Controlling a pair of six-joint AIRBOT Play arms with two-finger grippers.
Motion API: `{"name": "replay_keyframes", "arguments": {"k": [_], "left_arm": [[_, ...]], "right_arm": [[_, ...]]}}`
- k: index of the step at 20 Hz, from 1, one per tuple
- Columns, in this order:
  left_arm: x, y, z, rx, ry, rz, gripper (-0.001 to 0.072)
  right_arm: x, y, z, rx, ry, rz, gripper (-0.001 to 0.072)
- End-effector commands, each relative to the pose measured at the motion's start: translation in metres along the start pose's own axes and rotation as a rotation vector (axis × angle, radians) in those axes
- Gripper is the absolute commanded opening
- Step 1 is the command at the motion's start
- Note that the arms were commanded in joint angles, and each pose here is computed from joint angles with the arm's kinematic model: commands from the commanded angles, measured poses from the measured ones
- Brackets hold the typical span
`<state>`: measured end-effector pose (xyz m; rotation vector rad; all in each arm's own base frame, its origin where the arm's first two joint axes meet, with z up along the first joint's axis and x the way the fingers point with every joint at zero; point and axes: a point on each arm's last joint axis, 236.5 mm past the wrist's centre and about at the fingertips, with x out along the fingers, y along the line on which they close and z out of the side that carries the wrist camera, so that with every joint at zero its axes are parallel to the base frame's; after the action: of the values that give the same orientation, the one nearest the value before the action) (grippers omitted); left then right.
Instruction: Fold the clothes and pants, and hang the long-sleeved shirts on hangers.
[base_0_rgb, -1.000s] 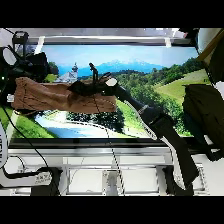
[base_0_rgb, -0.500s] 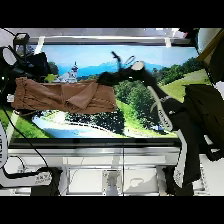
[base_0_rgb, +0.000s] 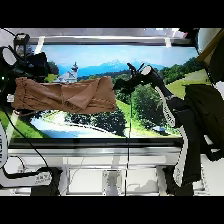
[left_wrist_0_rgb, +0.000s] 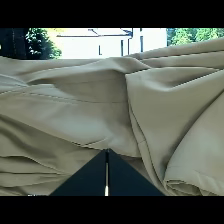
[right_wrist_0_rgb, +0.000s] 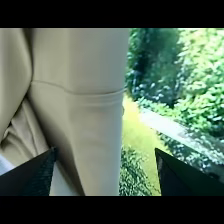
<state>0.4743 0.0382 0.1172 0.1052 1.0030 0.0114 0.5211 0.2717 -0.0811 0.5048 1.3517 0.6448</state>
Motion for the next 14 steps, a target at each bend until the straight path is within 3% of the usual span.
{"name": "replay_keyframes", "arguments": {"k": [1, 3, 4, 8, 9, 10, 12, 14], "left_arm": [[0.0, 0.0, 0.0, -0.001, 0.0, 0.0, 0.0018], [0.0, 0.0, 0.0, 0.0, 0.0, 0.001, 0.0018], [0.0, 0.0, 0.0, 0.0, 0.0, 0.001, 0.0018], [0.0, 0.0, 0.0, 0.0, 0.0, 0.001, 0.0018], [0.0, 0.0, 0.0, 0.0, 0.0, 0.001, 0.0018], [0.0, 0.0, 0.0, 0.0, 0.0, 0.001, 0.0018], [0.0, 0.0, -0.002, 0.0, 0.008, 0.0, 0.0018], [-0.002, 0.0, -0.008, 0.0, 0.033, -0.003, 0.0018]], "right_arm": [[0.015, -0.007, -0.007, 0.059, 0.021, -0.013, 0.0691], [0.026, 0.003, -0.015, 0.058, 0.045, 0.01, 0.0667], [0.033, 0.009, -0.018, 0.048, 0.051, 0.013, 0.0589], [0.053, 0.032, -0.028, 0.004, 0.059, 0.018, 0.0586], [0.057, 0.037, -0.031, -0.004, 0.063, 0.019, 0.0553], [0.06, 0.04, -0.034, -0.011, 0.07, 0.02, 0.0446], [0.057, 0.048, -0.038, -0.027, 0.091, 0.029, 0.0019], [0.036, 0.057, -0.041, -0.06, 0.136, 0.035, 0.0015]]}}
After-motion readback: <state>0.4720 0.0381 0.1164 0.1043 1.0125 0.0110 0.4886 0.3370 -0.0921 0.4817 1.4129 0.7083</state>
